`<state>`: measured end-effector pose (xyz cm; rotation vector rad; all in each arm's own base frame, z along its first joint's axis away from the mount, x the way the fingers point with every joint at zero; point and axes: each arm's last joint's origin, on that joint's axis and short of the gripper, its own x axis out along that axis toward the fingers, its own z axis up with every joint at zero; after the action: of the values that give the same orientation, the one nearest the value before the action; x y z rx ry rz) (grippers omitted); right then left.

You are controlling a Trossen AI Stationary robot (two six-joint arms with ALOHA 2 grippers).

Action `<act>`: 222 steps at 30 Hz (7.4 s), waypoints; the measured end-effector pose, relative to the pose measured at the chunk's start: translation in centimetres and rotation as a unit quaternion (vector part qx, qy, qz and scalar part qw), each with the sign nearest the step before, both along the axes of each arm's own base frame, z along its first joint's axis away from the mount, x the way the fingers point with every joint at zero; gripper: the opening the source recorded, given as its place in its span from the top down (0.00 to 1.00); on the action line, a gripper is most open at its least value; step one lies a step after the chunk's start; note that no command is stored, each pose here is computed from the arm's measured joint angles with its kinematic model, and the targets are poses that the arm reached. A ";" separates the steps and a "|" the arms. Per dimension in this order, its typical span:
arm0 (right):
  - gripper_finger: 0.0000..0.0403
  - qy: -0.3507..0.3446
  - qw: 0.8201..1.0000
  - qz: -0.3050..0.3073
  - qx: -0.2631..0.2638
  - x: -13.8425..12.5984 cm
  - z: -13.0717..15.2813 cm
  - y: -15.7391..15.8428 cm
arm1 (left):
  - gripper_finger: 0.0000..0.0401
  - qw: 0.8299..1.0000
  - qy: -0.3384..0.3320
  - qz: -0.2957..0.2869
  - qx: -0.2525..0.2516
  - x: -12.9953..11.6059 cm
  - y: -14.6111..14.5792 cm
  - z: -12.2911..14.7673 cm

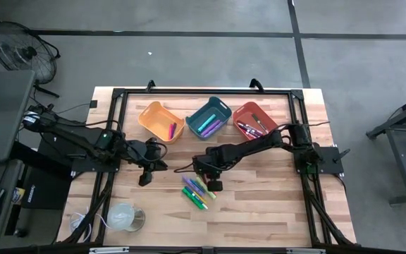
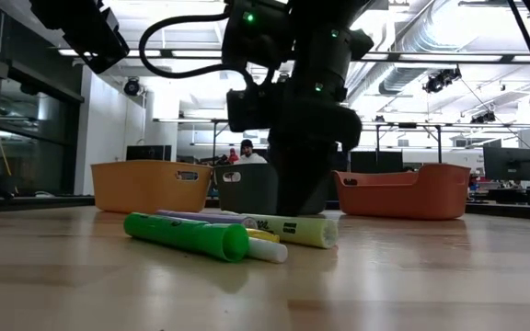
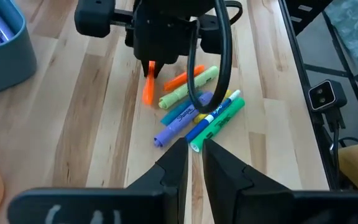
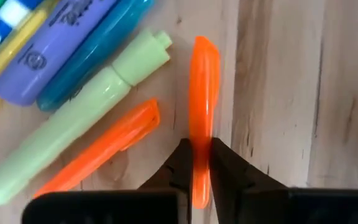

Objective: Pick & Place Markers
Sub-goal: Put the top orange pen into the yellow bin, then put the orange pen into the yellow bin

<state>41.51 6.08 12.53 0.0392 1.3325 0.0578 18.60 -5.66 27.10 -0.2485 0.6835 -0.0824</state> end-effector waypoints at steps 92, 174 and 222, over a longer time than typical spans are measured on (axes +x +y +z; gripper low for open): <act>0.95 -0.471 0.874 -0.058 -0.107 -9.4 27.7 -4.1 | 0.89 0.881 -0.446 0.114 0.114 10.5 4.8 7.9; 0.48 -0.263 0.911 -0.272 -0.162 -14.5 25.0 -5.3 | 0.82 0.870 0.290 0.398 -0.016 5.8 17.0 -8.1; 0.48 -0.384 0.890 -0.246 0.018 -7.1 23.6 -3.9 | 0.73 0.989 0.044 0.099 0.101 2.4 5.6 3.1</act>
<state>34.43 2.18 36.09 0.3504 0.4972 -0.3079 20.96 -0.08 30.16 -0.1234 0.7459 0.1878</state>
